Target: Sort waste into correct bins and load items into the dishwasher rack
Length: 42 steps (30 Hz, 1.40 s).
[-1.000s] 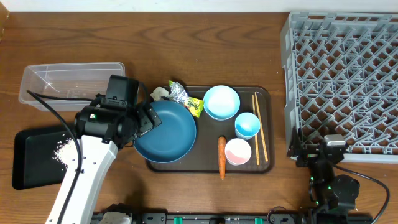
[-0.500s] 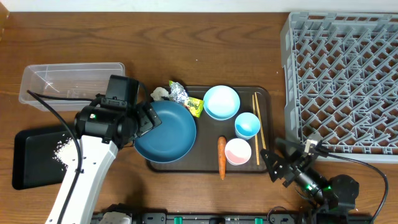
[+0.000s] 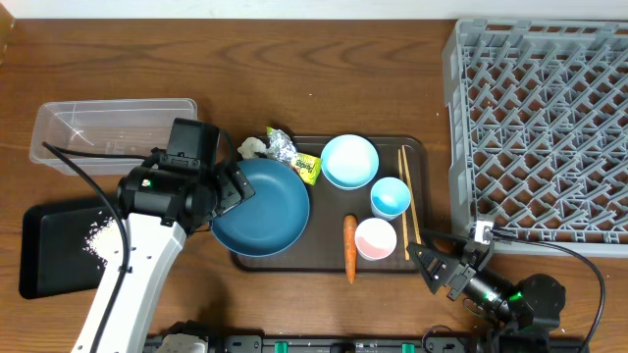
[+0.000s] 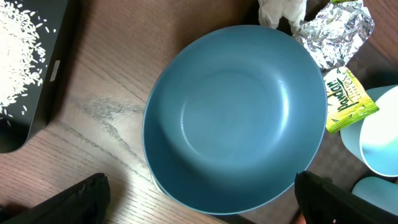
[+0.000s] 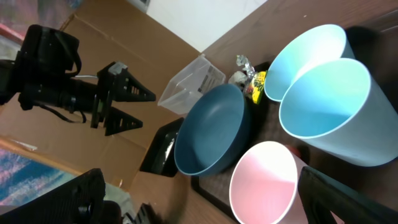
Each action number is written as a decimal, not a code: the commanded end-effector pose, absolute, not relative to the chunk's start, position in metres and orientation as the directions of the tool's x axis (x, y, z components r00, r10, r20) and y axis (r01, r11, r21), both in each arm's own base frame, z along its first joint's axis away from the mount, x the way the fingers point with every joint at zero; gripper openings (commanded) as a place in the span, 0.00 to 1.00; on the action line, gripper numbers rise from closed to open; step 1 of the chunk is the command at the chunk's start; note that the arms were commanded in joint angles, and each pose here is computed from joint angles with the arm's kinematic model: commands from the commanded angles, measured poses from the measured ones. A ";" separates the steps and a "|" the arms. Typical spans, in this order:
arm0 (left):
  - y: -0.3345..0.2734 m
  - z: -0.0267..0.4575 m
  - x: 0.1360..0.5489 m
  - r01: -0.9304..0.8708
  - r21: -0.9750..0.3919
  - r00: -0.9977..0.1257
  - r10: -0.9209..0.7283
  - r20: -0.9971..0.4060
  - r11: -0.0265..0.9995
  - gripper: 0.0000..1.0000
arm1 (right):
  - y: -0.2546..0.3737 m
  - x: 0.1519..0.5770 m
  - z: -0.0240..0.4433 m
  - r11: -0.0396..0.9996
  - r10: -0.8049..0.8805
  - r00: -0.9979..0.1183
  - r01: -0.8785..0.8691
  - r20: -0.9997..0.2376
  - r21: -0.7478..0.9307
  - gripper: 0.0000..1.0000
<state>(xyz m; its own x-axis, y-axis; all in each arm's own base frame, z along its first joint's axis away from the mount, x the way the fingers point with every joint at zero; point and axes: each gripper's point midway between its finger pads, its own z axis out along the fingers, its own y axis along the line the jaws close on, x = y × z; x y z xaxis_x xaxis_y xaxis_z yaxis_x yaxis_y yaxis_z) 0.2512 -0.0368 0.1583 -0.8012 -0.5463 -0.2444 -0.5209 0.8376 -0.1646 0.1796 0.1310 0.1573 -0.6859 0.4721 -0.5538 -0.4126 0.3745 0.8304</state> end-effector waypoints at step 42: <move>-0.034 0.164 0.255 -0.529 -0.166 -0.789 -0.554 -0.266 0.832 0.98 | 0.128 0.173 0.212 0.889 0.008 -0.890 -0.202 -0.457 0.410 0.96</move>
<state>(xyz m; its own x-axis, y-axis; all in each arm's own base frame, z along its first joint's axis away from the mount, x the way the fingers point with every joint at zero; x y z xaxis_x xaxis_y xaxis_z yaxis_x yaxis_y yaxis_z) 0.2520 -0.0369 0.1586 -0.8005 -0.5461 -0.2468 -0.5201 0.8377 -0.1668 0.1647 0.1315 0.2163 -0.8862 -0.0133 -0.4632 -0.2574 0.8453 0.4682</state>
